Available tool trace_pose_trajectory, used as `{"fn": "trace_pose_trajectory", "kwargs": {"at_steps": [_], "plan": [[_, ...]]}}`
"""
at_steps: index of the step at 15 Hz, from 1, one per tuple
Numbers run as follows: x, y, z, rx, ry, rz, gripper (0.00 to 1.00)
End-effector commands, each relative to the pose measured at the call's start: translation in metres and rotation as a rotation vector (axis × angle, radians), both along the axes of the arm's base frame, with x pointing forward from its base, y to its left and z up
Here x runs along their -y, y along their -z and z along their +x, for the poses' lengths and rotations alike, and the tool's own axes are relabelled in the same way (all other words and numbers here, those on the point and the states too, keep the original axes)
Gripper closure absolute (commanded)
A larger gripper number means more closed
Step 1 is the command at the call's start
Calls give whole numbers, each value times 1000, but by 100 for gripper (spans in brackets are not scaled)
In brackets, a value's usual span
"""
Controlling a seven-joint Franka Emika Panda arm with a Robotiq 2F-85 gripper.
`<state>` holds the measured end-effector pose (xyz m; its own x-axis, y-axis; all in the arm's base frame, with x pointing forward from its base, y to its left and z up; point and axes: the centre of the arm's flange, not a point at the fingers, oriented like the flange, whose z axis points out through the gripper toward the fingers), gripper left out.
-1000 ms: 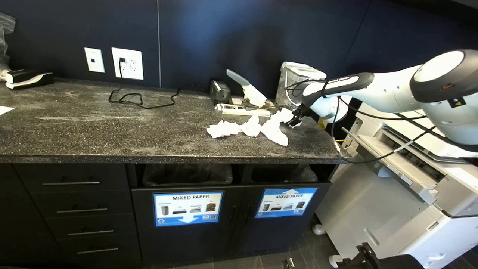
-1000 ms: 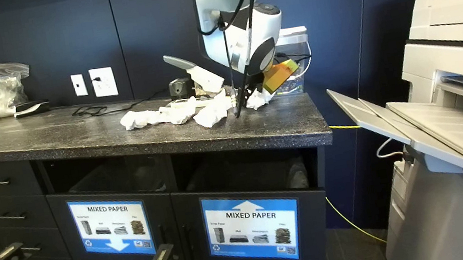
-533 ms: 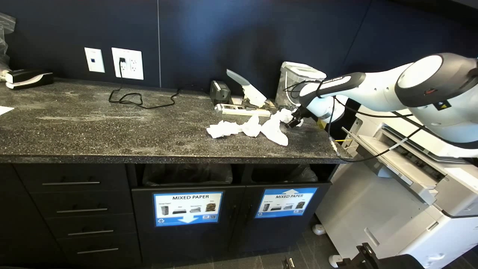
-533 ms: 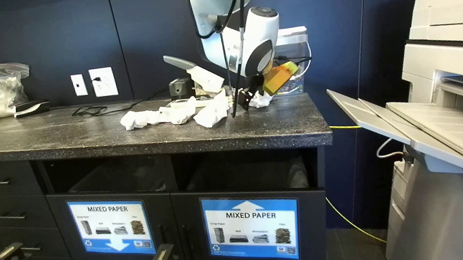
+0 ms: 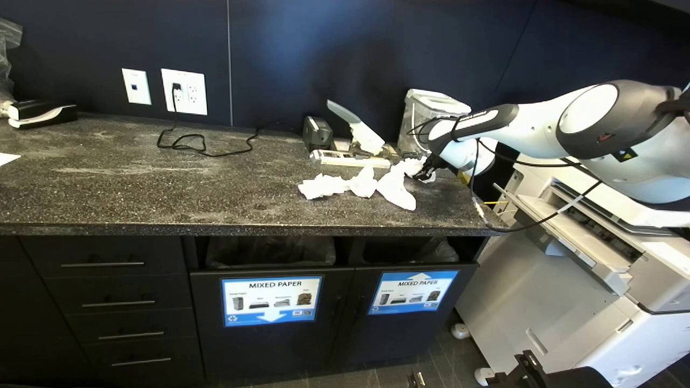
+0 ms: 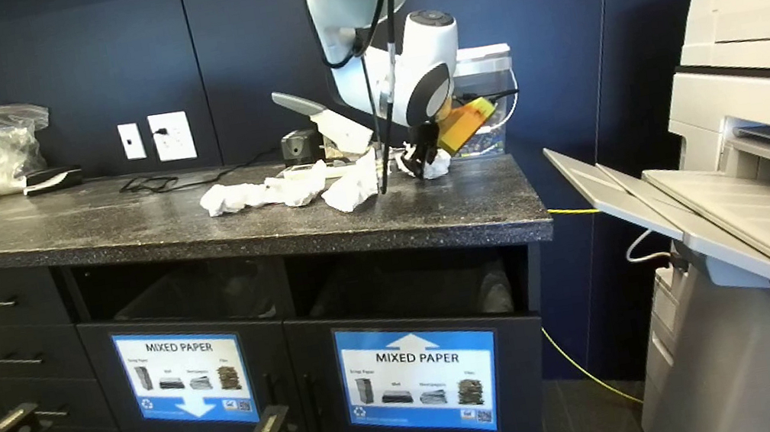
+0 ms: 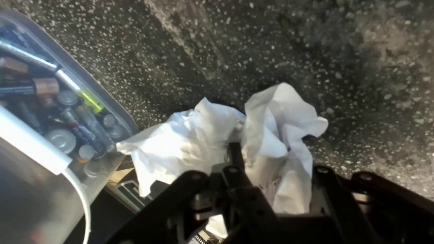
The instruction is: Place the papers on the counter inside the bin on the right
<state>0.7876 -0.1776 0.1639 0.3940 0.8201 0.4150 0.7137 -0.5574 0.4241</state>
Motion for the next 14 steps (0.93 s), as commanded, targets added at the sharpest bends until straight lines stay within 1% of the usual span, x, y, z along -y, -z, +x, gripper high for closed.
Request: {"fn": "trace_pose_trajectory", "kwargs": {"at_steps": [1, 3, 4, 5, 6, 7, 8, 11, 13, 14], "plan": [[5, 7, 16, -6, 12, -29, 88], [5, 10, 12, -49, 16, -94, 90], [3, 10, 8, -95, 28, -88, 92], [1, 9, 3, -123, 36, -86, 89], [-3, 7, -3, -150, 58, -98, 87], [-5, 4, -8, -167, 71, -108, 88], [-8, 0, -13, -191, 88, -122, 86], [-16, -5, -25, -262, 133, -169, 87], [-21, -8, -39, -308, 167, -198, 89], [-23, -10, -46, -328, 185, -205, 88]]}}
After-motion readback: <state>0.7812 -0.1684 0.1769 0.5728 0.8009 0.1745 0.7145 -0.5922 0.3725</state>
